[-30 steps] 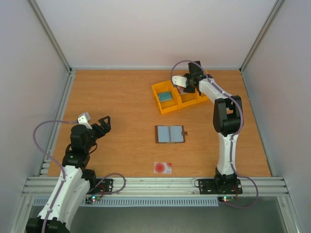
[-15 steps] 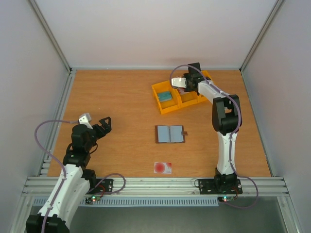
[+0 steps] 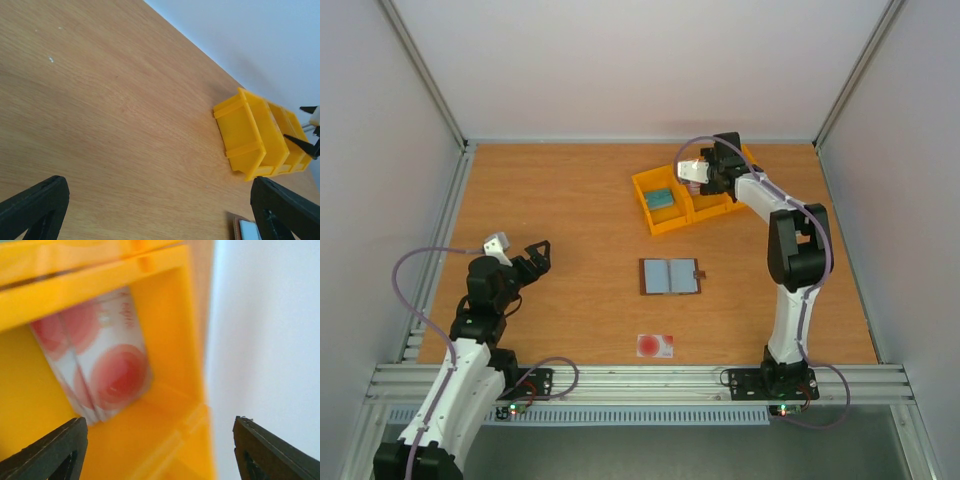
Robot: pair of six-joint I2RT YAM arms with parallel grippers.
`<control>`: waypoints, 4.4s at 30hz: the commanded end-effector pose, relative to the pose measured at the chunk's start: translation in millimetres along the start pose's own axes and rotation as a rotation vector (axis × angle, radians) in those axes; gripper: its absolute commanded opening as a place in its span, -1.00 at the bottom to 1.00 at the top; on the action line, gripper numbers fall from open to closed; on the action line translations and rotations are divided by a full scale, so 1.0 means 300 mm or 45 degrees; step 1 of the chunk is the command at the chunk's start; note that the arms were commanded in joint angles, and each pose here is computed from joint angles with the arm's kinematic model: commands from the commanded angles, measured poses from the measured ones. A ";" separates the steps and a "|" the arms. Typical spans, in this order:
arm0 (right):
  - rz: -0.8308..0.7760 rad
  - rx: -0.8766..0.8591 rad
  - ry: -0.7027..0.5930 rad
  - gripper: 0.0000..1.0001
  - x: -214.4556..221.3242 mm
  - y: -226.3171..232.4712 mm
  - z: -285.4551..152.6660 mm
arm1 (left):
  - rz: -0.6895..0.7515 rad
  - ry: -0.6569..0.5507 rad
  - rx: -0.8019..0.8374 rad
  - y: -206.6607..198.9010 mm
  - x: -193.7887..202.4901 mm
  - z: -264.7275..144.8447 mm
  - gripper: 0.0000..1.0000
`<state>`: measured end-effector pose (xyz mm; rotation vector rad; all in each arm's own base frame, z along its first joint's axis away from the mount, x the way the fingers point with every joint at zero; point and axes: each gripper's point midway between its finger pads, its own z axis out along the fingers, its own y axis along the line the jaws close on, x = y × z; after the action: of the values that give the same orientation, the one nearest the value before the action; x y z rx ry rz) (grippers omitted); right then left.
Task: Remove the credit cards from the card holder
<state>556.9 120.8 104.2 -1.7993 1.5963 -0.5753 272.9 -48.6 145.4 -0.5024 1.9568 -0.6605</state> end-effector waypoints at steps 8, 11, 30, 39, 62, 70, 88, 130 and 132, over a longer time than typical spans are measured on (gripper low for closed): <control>1.186 0.521 0.039 0.80 0.035 -0.294 -0.469 | 0.145 0.002 0.484 -0.270 -0.009 -0.056 0.99; 1.620 0.237 -0.035 0.74 -0.025 -0.133 -0.557 | 0.123 0.110 0.578 -0.323 0.040 -0.062 0.99; 2.339 -0.879 0.257 0.31 -0.236 0.731 -0.469 | -0.062 1.088 0.337 -0.342 0.563 0.130 0.99; 2.329 -0.987 0.317 0.10 -0.261 0.835 -0.428 | -0.018 1.229 0.261 -0.354 0.730 0.209 0.99; 2.289 -1.178 0.142 0.06 -0.391 0.818 -0.485 | 0.052 1.168 0.335 -0.484 0.767 0.301 -0.84; 2.260 -1.107 -0.307 0.15 -0.414 0.523 -0.698 | 0.369 0.873 0.734 -0.613 0.577 0.122 -1.00; 1.467 -0.955 -1.126 0.17 -0.636 0.311 -1.342 | 0.899 0.125 1.351 -0.855 0.163 -0.342 -1.00; 1.093 -0.946 -1.141 0.17 -0.964 0.335 -1.351 | 0.727 0.090 1.342 -0.851 0.118 -0.361 -1.00; 1.102 -0.911 -1.127 0.18 -0.955 0.329 -1.347 | 0.718 0.096 1.343 -0.851 0.118 -0.361 -1.00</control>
<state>167.6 320.3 329.4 -1.1713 1.7897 1.1725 180.2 -241.4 308.1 0.7108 1.5058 -1.1748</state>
